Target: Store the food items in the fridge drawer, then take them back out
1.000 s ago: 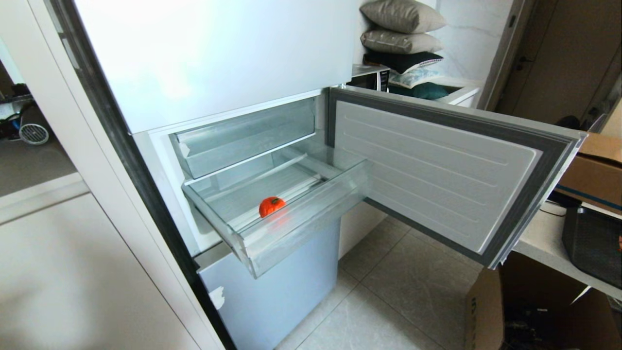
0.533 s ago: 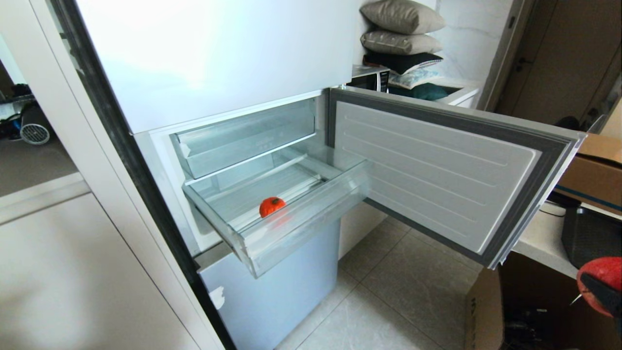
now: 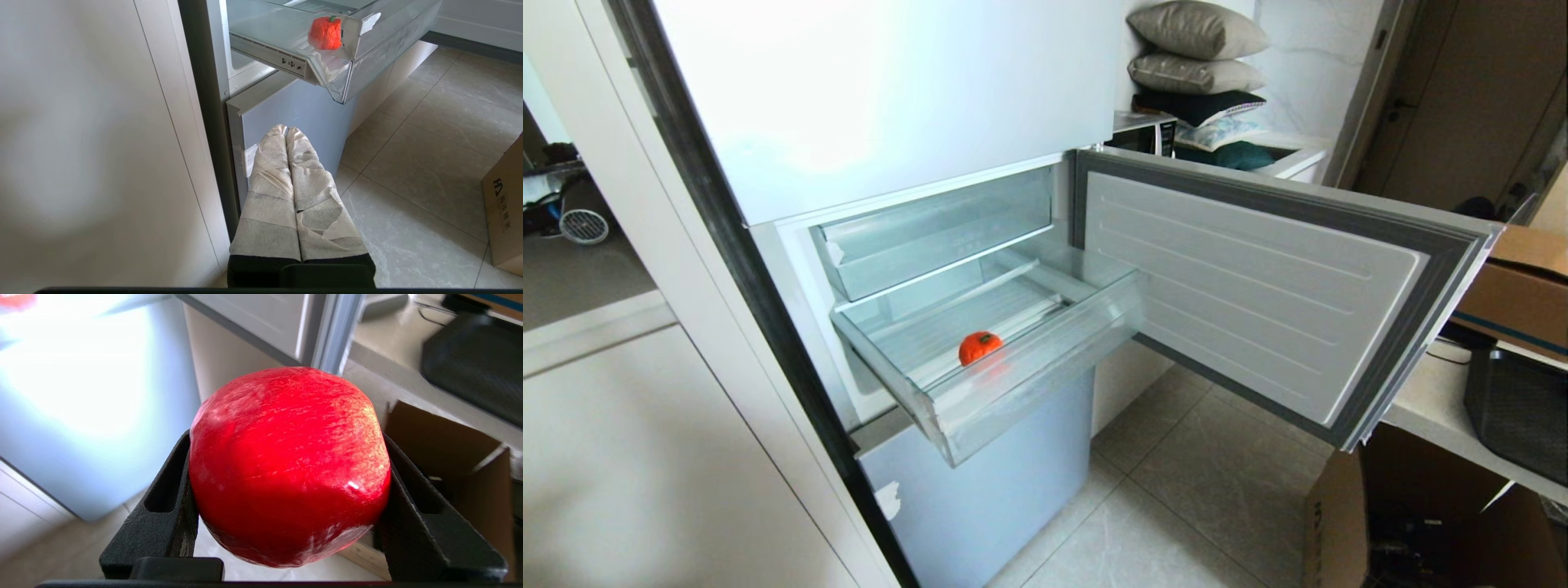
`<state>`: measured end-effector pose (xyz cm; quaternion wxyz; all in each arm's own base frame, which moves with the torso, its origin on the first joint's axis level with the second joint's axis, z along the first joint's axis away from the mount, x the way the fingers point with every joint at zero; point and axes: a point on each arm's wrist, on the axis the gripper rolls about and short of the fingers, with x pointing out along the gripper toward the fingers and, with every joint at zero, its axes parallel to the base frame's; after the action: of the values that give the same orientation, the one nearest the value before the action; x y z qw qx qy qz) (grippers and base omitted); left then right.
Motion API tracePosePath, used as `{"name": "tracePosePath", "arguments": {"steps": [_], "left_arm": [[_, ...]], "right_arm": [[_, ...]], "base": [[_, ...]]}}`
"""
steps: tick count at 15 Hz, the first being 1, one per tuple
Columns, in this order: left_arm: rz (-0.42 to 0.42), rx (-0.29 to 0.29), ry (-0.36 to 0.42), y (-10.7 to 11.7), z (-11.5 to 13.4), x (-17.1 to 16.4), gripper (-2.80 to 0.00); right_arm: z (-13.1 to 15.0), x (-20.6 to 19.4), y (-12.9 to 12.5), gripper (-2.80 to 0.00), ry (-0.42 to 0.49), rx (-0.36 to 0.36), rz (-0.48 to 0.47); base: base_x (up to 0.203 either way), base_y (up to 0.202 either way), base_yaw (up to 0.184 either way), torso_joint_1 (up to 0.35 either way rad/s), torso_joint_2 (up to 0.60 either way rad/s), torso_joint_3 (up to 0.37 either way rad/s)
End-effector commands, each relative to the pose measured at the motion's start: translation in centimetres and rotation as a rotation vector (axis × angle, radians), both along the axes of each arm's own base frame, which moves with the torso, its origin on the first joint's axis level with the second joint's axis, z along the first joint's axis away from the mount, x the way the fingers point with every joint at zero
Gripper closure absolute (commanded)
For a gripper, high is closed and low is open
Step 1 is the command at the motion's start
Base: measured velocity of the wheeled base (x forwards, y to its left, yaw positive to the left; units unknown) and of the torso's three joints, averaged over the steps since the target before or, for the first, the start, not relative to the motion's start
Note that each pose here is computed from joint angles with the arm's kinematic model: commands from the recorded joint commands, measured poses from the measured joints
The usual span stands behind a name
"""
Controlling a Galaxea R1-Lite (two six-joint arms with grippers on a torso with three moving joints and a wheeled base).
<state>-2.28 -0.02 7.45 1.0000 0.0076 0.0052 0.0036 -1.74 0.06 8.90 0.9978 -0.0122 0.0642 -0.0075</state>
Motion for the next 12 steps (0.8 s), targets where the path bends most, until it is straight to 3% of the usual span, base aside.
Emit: {"name": "tracePosePath", "arguments": {"steps": [1,10,12], "left_arm": [[0.0,0.0,0.002,0.0,-0.01,0.01,0.0],[0.0,0.0,0.0,0.0,0.03,0.0,0.0],[0.0,0.0,0.002,0.0,-0.01,0.01,0.0]], "right_arm": [[-1.24,-1.12,-0.09,0.0,-0.029,-0.017,0.004],[-1.25,-1.11,-0.09,0.0,-0.03,-0.008,0.004],[-1.25,-1.11,-0.09,0.0,-0.03,-0.008,0.004]], "base": [[0.0,0.0,0.0,0.0,0.0,0.0],[0.0,0.0,0.0,0.0,0.0,0.0],[-0.002,-0.007,0.108,0.003,0.0,0.002]]}}
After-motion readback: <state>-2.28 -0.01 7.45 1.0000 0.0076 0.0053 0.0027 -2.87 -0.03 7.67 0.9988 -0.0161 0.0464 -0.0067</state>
